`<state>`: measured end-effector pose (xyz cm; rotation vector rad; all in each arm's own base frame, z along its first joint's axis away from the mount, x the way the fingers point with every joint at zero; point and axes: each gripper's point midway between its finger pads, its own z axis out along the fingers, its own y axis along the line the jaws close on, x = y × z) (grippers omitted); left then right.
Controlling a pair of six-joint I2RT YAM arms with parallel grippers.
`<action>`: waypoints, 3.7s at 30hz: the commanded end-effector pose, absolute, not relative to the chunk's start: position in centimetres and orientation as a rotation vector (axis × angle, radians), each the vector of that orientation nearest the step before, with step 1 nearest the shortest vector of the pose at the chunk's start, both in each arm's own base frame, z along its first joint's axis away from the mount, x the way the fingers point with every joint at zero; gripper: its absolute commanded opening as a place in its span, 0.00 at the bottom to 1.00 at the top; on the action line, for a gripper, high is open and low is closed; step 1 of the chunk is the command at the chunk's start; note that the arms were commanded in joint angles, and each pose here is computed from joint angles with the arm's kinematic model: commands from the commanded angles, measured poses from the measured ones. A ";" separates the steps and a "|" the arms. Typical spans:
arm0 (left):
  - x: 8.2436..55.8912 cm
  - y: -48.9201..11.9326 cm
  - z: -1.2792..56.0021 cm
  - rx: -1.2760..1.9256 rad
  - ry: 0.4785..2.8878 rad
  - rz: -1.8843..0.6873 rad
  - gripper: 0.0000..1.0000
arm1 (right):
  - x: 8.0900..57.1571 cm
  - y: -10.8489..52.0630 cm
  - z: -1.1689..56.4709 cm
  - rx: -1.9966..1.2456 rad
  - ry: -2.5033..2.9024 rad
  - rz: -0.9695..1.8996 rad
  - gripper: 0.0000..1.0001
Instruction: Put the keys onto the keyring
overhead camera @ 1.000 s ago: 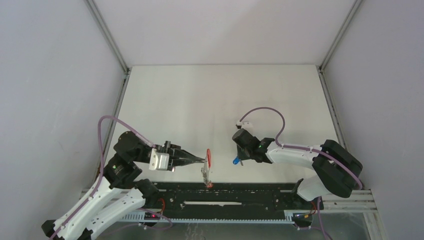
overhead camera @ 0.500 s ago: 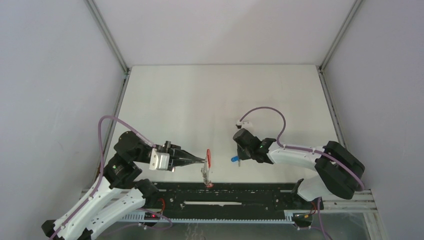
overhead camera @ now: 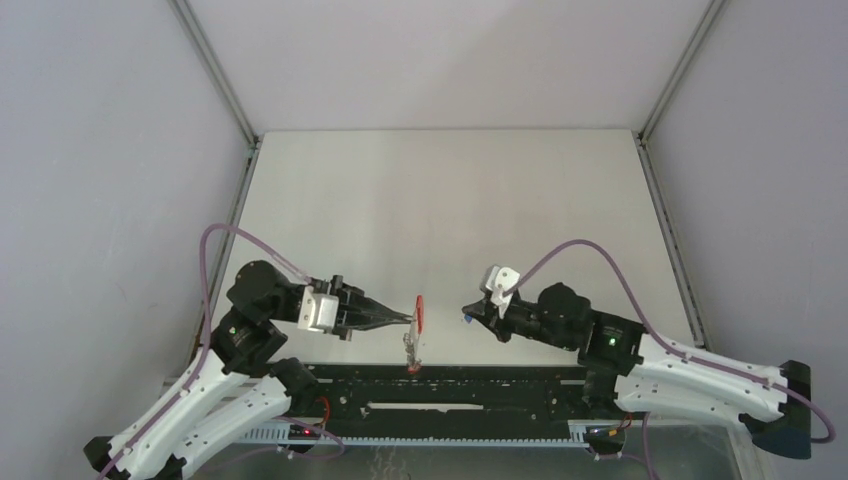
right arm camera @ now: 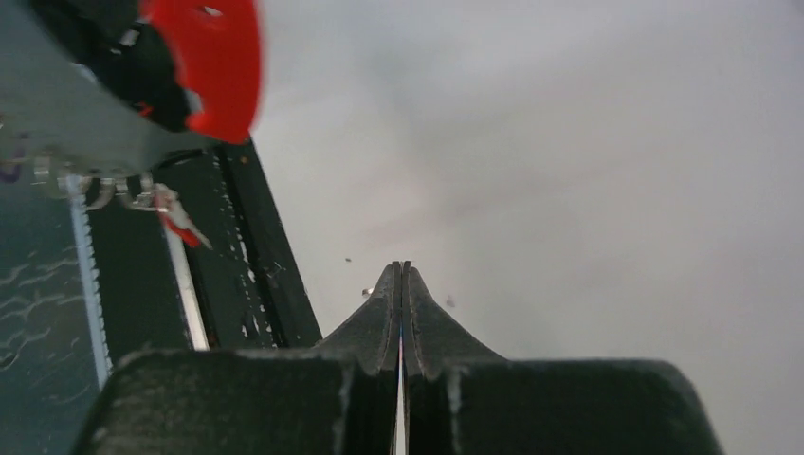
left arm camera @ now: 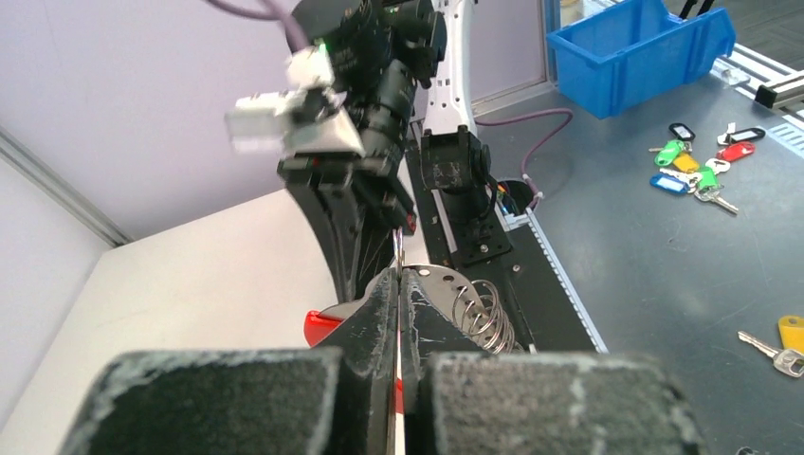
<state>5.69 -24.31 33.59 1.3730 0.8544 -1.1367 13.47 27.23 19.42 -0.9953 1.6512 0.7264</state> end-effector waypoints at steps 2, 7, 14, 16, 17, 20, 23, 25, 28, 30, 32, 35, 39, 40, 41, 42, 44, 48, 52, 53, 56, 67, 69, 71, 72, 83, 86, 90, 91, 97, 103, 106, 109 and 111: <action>5.3 -24.4 35.5 1.336 0.801 -1.184 0.00 | 10.2 27.8 25.2 -1.352 1.238 0.742 0.00; 4.9 -24.6 35.5 1.335 0.786 -1.218 0.00 | 8.6 28.4 28.6 -1.509 1.059 0.762 0.00; 4.5 -24.7 35.4 1.342 0.782 -1.251 0.00 | 7.1 28.8 33.7 -1.607 0.825 0.810 0.00; 4.5 -24.7 35.3 1.339 0.776 -1.249 0.00 | 6.4 28.7 35.1 -1.612 0.761 0.849 0.00; 4.4 -24.7 35.3 1.336 0.779 -1.259 0.00 | 6.2 28.8 35.7 -1.611 0.734 0.867 0.00; 4.1 -24.7 35.3 1.335 0.779 -1.279 0.00 | 5.5 29.0 36.8 -1.619 0.665 0.905 0.00; 3.9 -24.8 35.6 1.338 0.763 -1.289 0.00 | 4.8 29.1 37.7 -1.637 0.603 0.945 0.00; 3.6 -24.8 35.9 1.349 0.741 -1.297 0.00 | 4.4 29.1 38.2 -1.645 0.568 0.965 0.00; 2.7 -24.9 36.3 1.392 0.695 -1.326 0.00 | 3.7 29.0 39.1 -1.646 0.514 0.984 0.00; 1.6 -24.9 36.6 1.431 0.651 -1.355 0.00 | 3.2 28.9 39.8 -1.642 0.473 0.992 0.00; 1.1 -25.1 36.6 1.463 0.635 -1.386 0.00 | 2.6 28.7 40.5 -1.641 0.436 1.005 0.00; 0.9 -25.5 36.6 1.496 0.606 -1.397 0.00 | 2.1 28.8 41.0 -1.649 0.403 1.017 0.00; 0.9 -25.9 36.7 1.539 0.510 -1.357 0.00 | 1.8 29.2 40.7 -1.671 0.393 1.004 0.00; 0.9 -25.9 36.9 1.546 0.492 -1.351 0.00 | 1.8 29.3 40.4 -1.683 0.395 0.997 0.00; 0.9 -26.0 37.0 1.554 0.483 -1.351 0.00 | 1.7 29.3 40.3 -1.695 0.396 0.990 0.00; 0.9 -26.0 37.1 1.562 0.470 -1.350 0.00 | 1.7 29.3 40.1 -1.706 0.397 0.983 0.00; 0.7 -26.0 37.2 1.579 0.447 -1.347 0.00 | 1.7 29.4 40.0 -1.724 0.399 0.959 0.00; 0.7 -26.1 37.0 1.618 0.398 -1.316 0.00 | 1.4 29.4 39.8 -1.745 0.391 0.950 0.00; 0.9 -26.3 36.7 1.642 0.382 -1.305 0.00 | 1.3 29.4 39.9 -1.756 0.386 0.933 0.00; 1.0 -26.4 36.8 1.644 0.377 -1.298 0.00 | 1.2 29.4 40.0 -1.755 0.382 0.930 0.00; 1.4 -26.6 36.6 1.647 0.395 -1.287 0.00 | 1.3 29.7 39.8 -1.774 0.392 0.919 0.00; 1.5 -26.7 36.3 1.644 0.449 -1.295 0.00 | 1.6 31.2 39.2 -1.796 0.403 0.828 0.00; 1.4 -26.7 36.3 1.643 0.449 -1.292 0.00 | 1.7 31.5 39.1 -1.798 0.406 0.812 0.00; 1.4 -26.7 36.2 1.642 0.450 -1.291 0.00 | 1.7 31.6 39.1 -1.796 0.406 0.805 0.00; 1.4 -26.6 36.3 1.641 0.451 -1.289 0.00 | 1.7 31.7 39.1 -1.797 0.409 0.803 0.00; 1.4 -26.5 36.2 1.636 0.451 -1.280 0.00 | 1.6 31.9 38.5 -1.815 0.424 0.793 0.00; 1.4 -26.5 36.3 1.633 0.450 -1.275 0.00 | 1.5 31.9 38.3 -1.822 0.426 0.799 0.00; 1.4 -26.4 36.3 1.632 0.449 -1.272 0.00 | 1.4 31.9 38.1 -1.831 0.425 0.802 0.00; 1.4 -26.5 36.2 1.633 0.449 -1.273 0.00 | 1.4 31.9 38.1 -1.833 0.426 0.805 0.00; 1.5 -26.5 36.2 1.630 0.454 -1.270 0.00 | 1.2 32.0 38.0 -1.838 0.417 0.816 0.00; 1.6 -26.6 36.1 1.630 0.459 -1.269 0.00 | 1.1 32.0 38.2 -1.832 0.413 0.816 0.00; 1.6 -26.6 36.1 1.630 0.459 -1.267 0.00 | 1.1 32.0 38.3 -1.826 0.412 0.817 0.00; 1.6 -26.6 36.1 1.629 0.461 -1.268 0.00 | 1.1 32.1 38.4 -1.823 0.410 0.820 0.00; 1.7 -26.6 36.0 1.629 0.465 -1.268 0.00 | 1.1 32.1 38.4 -1.823 0.410 0.823 0.00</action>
